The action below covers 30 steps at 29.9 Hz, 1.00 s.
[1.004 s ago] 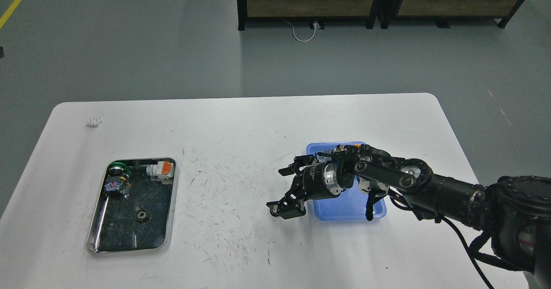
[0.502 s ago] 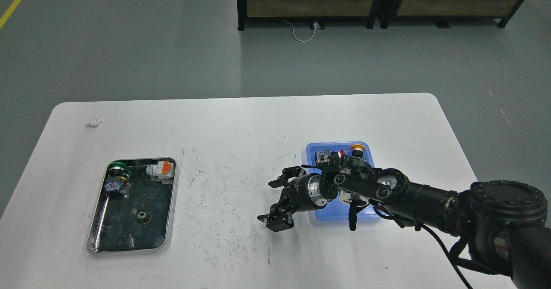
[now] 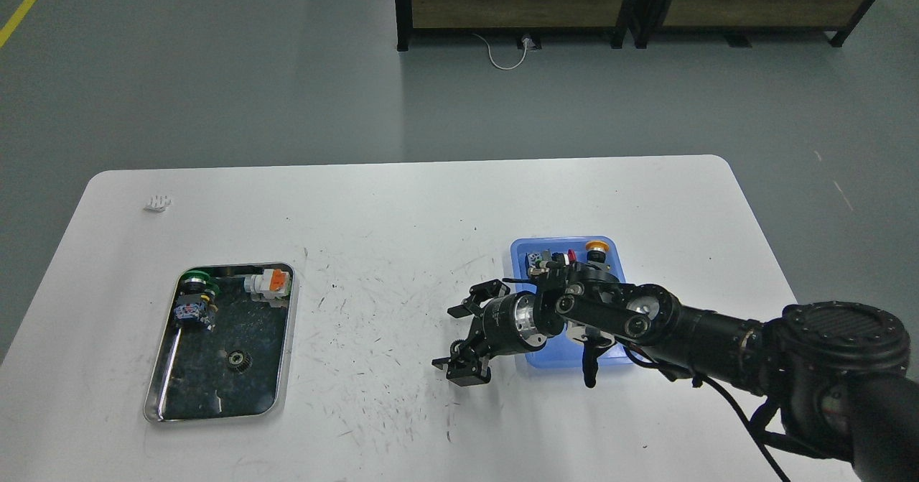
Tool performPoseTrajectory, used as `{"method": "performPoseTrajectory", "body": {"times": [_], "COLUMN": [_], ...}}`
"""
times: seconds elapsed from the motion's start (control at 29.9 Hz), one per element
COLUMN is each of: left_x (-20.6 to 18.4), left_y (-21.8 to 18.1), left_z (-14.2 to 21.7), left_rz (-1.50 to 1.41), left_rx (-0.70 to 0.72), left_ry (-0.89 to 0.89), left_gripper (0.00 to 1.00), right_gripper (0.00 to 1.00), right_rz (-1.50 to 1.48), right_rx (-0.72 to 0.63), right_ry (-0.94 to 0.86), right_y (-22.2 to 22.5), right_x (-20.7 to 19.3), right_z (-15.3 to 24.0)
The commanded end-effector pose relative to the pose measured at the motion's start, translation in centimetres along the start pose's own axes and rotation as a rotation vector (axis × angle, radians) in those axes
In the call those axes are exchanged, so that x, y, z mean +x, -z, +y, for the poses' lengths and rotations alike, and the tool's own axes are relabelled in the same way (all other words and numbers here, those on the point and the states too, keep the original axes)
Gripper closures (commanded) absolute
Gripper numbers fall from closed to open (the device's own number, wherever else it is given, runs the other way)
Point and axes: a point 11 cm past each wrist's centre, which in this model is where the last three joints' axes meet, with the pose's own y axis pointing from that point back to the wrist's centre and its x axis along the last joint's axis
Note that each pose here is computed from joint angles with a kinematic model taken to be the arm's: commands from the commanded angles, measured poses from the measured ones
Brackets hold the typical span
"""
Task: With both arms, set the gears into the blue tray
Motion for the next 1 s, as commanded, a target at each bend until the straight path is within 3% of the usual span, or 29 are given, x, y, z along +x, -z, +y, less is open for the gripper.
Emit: {"method": "performPoseTrajectory", "body": {"times": [0.0, 0.2, 0.97], "left_x": [0.1, 0.3, 1.1], "left_y": [0.0, 0.0, 0.1], "left_z": [0.0, 0.1, 0.6], "left_rz": [-0.001, -0.003, -0.007], "left_rx": [0.003, 0.004, 0.010], "left_ry": [-0.002, -0.007, -0.026], "left_gripper": [0.02, 0.02, 0.02], "right_gripper": [0.22, 0.26, 0.66], "right_rz": [0.002, -0.002, -0.003], "right_rx": [-0.009, -0.016, -0.035], "right_ry": [0.005, 0.018, 0.037], "right_y": [-0.3, -0.6, -1.5], "right_x": [-0.2, -0.5, -0.1], "right_z": [0.0, 0.0, 1.1]}}
